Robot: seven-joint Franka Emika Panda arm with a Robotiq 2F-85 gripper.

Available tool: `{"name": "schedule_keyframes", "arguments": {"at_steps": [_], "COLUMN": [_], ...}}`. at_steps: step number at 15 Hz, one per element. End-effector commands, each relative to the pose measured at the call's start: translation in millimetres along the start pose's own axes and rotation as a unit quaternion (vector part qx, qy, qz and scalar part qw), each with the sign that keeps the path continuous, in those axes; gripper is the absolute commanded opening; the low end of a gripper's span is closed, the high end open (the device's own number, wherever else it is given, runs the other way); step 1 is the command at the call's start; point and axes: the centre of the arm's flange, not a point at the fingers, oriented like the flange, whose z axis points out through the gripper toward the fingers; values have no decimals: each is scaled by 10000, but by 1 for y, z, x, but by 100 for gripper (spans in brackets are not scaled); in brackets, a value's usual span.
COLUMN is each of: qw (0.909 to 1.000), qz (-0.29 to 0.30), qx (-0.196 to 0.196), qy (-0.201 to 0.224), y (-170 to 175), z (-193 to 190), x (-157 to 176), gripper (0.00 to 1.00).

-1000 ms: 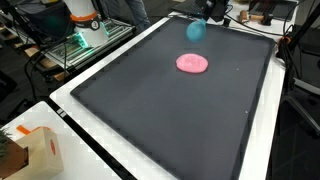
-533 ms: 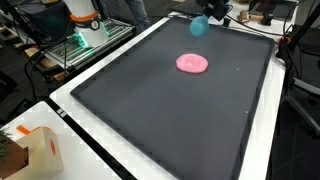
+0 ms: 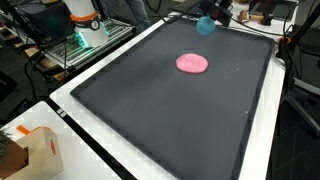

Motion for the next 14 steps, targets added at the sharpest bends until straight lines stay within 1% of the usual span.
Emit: {"name": "schedule_keyframes", "arguments": {"at_steps": [1, 6, 10, 14], "qw": [9980, 9939, 9905, 9880], "qz": [-279, -550, -709, -807], "qx": [563, 960, 1161, 1298], "qy": [31, -45, -181, -204], "y": [14, 25, 30, 36], "z": [9, 23, 33, 41], "x": [6, 11, 14, 14], "gripper": [25, 25, 25, 25]}}
